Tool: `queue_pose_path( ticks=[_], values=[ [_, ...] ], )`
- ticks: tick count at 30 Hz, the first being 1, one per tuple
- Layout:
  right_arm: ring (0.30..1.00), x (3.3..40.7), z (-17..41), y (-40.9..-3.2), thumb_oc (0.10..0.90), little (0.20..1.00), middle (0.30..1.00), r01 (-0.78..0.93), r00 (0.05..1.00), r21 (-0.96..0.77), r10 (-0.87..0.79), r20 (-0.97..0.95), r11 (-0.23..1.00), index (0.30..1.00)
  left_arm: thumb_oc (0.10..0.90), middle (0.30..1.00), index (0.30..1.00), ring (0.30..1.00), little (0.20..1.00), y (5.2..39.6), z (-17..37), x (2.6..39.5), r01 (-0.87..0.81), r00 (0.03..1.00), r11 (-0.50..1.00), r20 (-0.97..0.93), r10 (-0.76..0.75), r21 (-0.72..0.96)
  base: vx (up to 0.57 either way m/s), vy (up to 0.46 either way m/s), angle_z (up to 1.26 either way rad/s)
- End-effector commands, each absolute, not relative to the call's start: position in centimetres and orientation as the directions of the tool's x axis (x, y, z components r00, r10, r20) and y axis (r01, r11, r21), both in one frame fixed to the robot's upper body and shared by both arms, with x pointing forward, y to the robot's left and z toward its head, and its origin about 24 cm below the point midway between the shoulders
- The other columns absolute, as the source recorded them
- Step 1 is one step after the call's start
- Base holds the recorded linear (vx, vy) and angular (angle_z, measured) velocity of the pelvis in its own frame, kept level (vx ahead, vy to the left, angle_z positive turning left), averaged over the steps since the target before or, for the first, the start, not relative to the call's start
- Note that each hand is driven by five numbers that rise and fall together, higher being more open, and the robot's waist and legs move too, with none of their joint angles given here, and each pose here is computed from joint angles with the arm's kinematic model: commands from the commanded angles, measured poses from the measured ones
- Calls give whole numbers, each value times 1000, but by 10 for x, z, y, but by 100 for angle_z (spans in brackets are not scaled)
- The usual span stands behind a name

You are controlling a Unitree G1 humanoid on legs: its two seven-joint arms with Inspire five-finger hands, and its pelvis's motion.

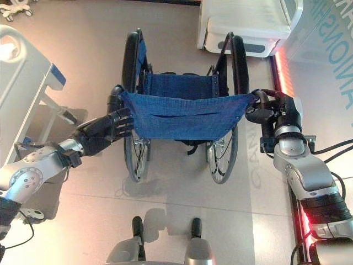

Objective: Push the wheelchair next to the bed

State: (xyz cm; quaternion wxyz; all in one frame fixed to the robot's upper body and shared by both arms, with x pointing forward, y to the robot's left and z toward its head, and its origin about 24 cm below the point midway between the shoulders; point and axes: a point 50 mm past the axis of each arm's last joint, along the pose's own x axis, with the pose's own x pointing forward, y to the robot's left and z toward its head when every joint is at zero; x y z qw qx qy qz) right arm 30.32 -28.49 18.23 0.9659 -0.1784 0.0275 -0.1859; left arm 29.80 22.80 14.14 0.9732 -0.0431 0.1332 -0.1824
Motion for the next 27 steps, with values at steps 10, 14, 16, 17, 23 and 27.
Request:
queue_pose_path(
  ticks=[10,14,16,17,23,27],
  values=[
    [300,310,205,-271,400,300,300,298,954,-380,-285,91,876,300,800,900,900,900,900,193,199,310,443,890,882,-37,-454,-159,-6,-2,-1],
    [300,310,201,-271,400,300,300,293,956,-376,-283,83,879,300,400,300,300,300,300,191,214,308,441,897,886,92,-432,-143,0,0,0],
    [300,310,199,-270,400,300,300,291,956,-376,-282,79,880,300,400,300,300,300,300,189,222,306,443,894,885,136,-426,-141,0,0,0],
    [300,310,198,-270,400,300,300,290,956,-374,-283,76,881,300,400,300,300,300,300,189,225,305,444,893,884,155,-423,-144,0,0,0],
    [300,310,198,-273,400,300,300,291,956,-373,-285,72,881,300,400,300,300,300,300,193,240,303,431,887,892,244,-392,-136,0,0,0],
    [300,309,199,-275,400,300,300,294,955,-371,-288,72,881,300,400,300,300,300,300,196,243,303,430,882,893,271,-385,-133,0,0,0]
  ],
)
